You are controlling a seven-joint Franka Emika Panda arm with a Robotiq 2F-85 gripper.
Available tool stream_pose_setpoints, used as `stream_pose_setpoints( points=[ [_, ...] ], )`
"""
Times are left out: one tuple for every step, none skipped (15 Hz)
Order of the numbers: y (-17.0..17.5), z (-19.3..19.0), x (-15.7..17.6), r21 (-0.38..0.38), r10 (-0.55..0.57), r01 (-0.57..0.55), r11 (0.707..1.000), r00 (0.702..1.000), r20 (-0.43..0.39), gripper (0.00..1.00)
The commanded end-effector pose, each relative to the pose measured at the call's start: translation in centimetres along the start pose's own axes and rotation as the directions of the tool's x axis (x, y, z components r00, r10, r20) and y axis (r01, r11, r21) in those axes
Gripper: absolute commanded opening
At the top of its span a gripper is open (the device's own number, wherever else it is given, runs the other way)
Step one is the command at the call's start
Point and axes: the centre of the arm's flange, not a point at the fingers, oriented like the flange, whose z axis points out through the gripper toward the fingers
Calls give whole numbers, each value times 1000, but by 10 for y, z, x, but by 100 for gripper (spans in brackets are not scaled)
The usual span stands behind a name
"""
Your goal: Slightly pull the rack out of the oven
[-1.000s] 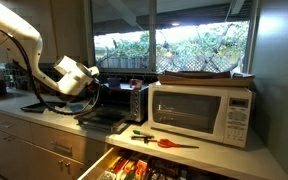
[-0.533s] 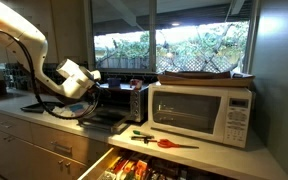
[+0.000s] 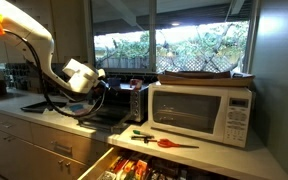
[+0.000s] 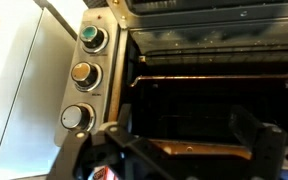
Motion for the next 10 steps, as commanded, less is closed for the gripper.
stream_pose_setpoints(
  points=[
    [-16, 46, -28, -24, -31, 31, 999, 1000, -2, 100],
    [-19, 47, -33, -26, -33, 33, 999, 999, 1, 100],
    [-23, 48, -38, -24, -41, 41, 999, 999, 0, 100],
    [-28, 48, -45, -20, -48, 48, 999, 999, -7, 100],
    [-32, 48, -49, -13, -52, 52, 999, 998, -18, 100],
    [-36, 45, -51, -4, -43, 42, 999, 998, -42, 100],
    [-37, 41, -52, 28, -36, 37, 999, 998, -52, 100],
    [-31, 33, -35, 2, -51, 51, 999, 999, -18, 100],
    [-35, 33, -36, 11, -46, 46, 999, 999, -27, 100],
    [-37, 38, -34, 26, -45, 46, 999, 998, -41, 100]
  ],
)
